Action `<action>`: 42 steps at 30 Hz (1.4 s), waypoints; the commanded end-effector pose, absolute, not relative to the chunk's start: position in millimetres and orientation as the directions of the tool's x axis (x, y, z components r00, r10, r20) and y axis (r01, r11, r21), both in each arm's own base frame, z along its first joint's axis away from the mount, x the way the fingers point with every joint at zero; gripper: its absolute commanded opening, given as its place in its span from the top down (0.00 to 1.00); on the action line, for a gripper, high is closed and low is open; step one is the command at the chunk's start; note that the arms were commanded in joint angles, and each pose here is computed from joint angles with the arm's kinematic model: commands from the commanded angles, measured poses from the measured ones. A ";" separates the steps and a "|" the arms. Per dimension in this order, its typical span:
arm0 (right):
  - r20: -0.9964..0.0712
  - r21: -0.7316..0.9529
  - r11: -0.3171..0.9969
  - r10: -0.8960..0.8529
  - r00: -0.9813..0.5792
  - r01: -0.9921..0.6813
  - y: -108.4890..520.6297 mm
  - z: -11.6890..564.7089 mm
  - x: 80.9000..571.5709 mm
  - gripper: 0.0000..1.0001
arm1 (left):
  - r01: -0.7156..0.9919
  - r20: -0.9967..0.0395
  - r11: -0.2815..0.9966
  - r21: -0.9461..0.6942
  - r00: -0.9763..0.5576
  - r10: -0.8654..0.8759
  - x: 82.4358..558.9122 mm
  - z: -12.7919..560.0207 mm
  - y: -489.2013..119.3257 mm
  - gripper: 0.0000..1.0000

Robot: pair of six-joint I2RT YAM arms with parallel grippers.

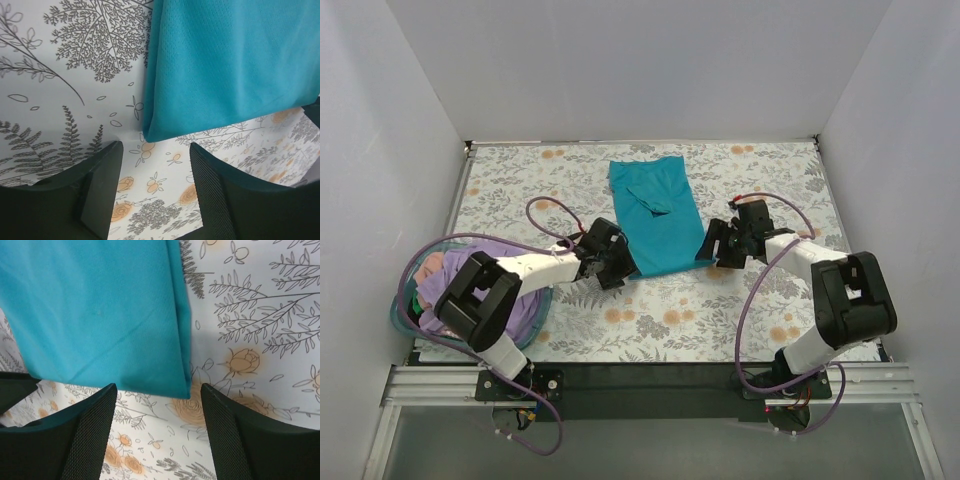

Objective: Fold and stack the t-shirts
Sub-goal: Fold the tshirt

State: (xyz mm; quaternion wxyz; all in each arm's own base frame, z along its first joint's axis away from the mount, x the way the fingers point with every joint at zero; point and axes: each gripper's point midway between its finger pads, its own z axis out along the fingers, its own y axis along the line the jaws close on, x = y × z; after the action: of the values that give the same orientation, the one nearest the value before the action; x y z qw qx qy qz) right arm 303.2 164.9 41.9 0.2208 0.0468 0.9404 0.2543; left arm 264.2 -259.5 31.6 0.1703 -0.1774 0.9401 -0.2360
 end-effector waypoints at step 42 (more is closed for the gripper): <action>-0.570 0.558 0.828 0.335 -0.750 -0.054 119.1 140.3 191.7 0.99 | 0.066 -0.280 0.739 -0.671 -0.945 -0.169 115.2 124.5 -312.6 1.00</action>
State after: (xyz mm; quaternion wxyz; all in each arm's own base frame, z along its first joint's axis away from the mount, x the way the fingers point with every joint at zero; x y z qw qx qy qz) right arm 170.3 122.4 103.8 0.2987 0.0933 0.9031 0.2942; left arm 99.7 -312.4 96.6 0.1230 -0.0112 0.9255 -0.3580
